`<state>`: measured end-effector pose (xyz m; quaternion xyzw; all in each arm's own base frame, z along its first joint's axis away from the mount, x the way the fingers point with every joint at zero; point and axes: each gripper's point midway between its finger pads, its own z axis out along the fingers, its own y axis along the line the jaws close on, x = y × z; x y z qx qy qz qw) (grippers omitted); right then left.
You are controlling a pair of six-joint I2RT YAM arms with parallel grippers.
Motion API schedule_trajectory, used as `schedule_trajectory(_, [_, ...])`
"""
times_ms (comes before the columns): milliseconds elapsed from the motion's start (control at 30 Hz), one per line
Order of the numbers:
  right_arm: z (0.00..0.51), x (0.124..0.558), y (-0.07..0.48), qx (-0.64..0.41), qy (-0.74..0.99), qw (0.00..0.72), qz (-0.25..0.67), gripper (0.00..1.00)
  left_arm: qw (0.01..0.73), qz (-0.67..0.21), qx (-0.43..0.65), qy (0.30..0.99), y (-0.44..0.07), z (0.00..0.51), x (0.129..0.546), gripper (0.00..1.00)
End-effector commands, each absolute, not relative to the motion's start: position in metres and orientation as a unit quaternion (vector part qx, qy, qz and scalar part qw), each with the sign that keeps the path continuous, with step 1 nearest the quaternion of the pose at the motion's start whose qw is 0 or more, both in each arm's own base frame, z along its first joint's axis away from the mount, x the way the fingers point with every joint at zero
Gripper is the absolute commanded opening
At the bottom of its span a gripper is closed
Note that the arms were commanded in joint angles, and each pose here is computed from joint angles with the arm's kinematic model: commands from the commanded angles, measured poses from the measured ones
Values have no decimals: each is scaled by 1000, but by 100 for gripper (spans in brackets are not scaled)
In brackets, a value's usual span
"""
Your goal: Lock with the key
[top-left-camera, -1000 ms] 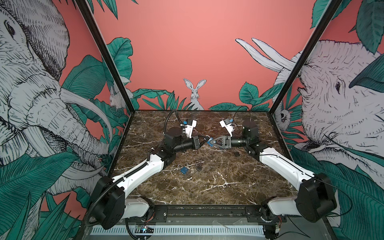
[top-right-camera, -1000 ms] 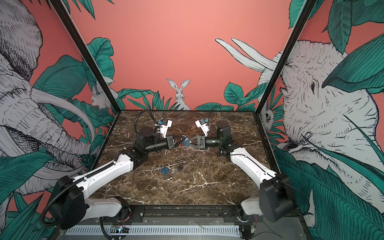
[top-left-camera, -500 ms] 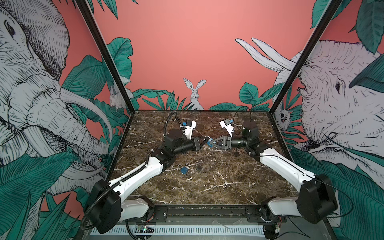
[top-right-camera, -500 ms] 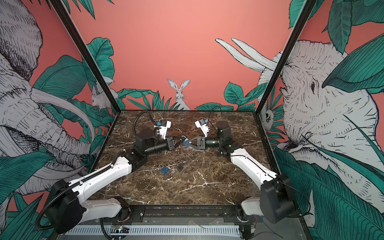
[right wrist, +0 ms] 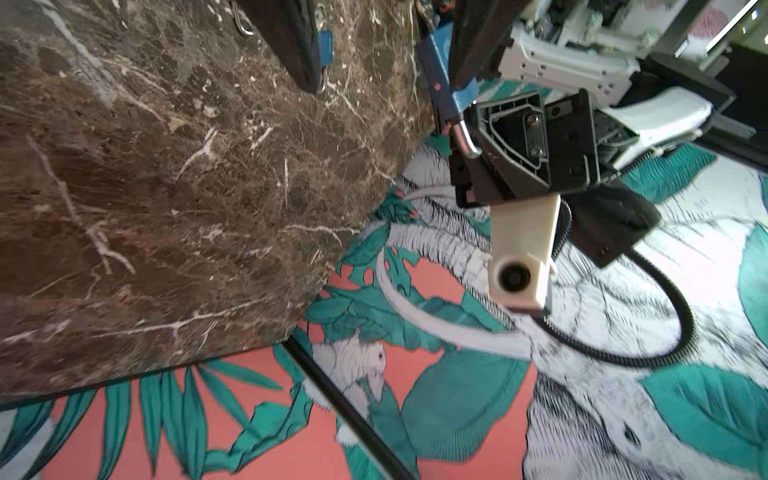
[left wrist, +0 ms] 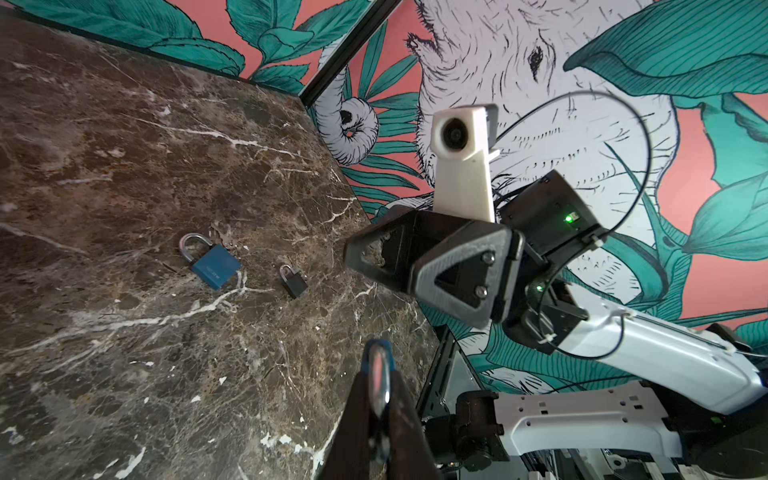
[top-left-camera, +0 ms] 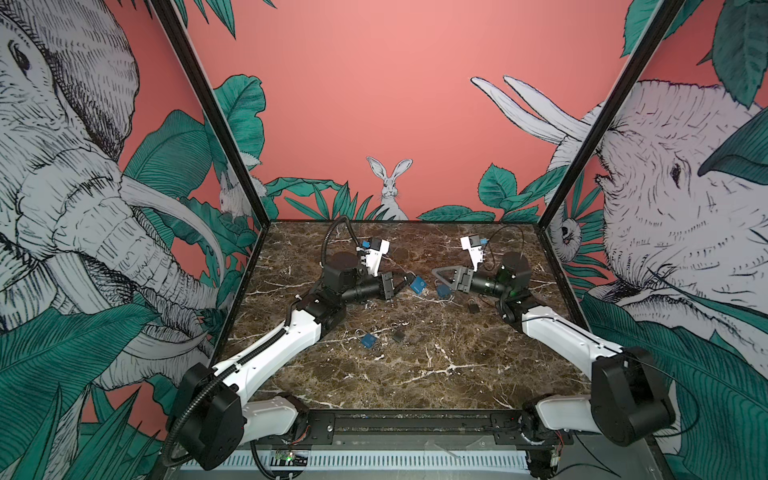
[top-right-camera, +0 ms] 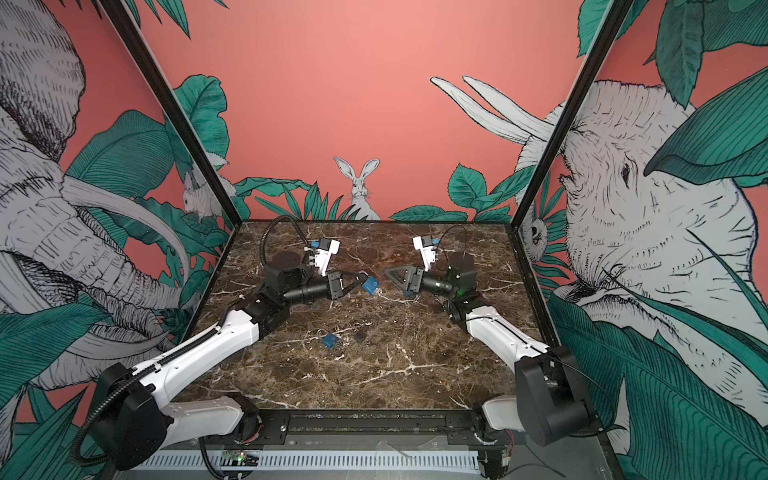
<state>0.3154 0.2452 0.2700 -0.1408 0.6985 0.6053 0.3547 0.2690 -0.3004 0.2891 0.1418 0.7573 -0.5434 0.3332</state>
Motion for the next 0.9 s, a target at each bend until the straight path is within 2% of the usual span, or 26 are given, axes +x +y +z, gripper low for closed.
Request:
schedule_trajectory(0, [307,307,244,-159,636,373,656,50,387,-545,156,727,-291,333,268,0])
schedule_trajectory(367, [308,292,255,-183,634,357,661,50,412,-548,167,708,-293,359,274,0])
schedule_trajectory(800, [319,270,277,-234,634,340,654,42,405,-557,170,705,-304,361,286,0])
schedule_trajectory(867, [321,269,278,-237,633,339,655,38,406,-557,169,705,-304,361,287,0])
